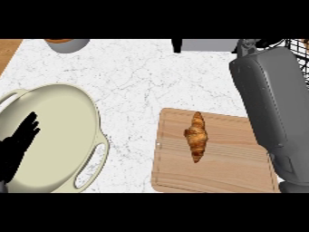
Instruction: Pick the cupcake from the cutting board and place it in the tiered basket
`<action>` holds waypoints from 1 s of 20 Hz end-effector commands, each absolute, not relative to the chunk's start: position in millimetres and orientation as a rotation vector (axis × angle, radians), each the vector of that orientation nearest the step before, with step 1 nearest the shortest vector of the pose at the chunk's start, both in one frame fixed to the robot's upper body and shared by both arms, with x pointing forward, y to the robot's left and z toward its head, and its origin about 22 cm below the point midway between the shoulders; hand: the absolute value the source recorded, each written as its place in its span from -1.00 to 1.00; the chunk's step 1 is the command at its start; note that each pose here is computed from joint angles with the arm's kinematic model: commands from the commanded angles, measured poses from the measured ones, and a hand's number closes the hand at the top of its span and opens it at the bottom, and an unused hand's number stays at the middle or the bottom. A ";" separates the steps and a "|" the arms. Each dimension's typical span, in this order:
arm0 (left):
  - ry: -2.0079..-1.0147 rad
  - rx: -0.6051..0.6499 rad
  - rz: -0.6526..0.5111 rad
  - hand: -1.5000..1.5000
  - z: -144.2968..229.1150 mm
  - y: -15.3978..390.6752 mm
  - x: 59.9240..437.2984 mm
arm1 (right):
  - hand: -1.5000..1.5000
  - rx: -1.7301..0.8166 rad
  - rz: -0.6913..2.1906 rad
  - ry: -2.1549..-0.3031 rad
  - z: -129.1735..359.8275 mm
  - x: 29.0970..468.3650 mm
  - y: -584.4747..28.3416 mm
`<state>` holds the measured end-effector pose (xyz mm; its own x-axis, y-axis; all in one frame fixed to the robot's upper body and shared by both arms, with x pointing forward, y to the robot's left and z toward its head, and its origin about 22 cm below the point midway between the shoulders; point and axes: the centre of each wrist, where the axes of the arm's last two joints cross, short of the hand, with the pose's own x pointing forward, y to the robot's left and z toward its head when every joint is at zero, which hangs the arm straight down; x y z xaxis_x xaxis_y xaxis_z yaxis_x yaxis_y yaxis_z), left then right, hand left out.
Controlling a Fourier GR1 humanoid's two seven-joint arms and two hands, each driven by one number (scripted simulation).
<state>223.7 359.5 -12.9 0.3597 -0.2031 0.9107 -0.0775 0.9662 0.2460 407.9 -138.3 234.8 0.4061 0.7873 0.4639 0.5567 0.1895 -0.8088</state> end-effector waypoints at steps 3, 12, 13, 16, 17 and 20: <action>-1.207 0.265 -0.082 0.00 -7.1 360.4 225.8 | 1.00 -1.336 0.015 -1.423 240.6 422.9 -179.4; -1.203 0.262 -0.089 0.00 -16.3 352.9 217.5 | 1.00 -1.309 0.017 -1.444 234.0 457.5 -245.6; -1.209 0.264 -0.073 0.00 -21.0 354.6 230.6 | 1.00 -1.313 -0.006 -1.458 229.8 460.8 -260.0; -1.218 0.264 -0.084 0.00 -17.4 354.7 227.2 | 1.00 -1.313 -0.018 -1.452 253.7 463.1 -288.9; -1.210 0.257 -0.094 0.00 -15.5 358.3 226.5 | 1.00 -1.702 0.401 -1.185 223.4 457.3 -299.4; -1.216 0.257 -0.106 0.00 -17.3 351.5 230.8 | 1.00 -1.765 0.482 -1.114 236.5 456.4 -320.4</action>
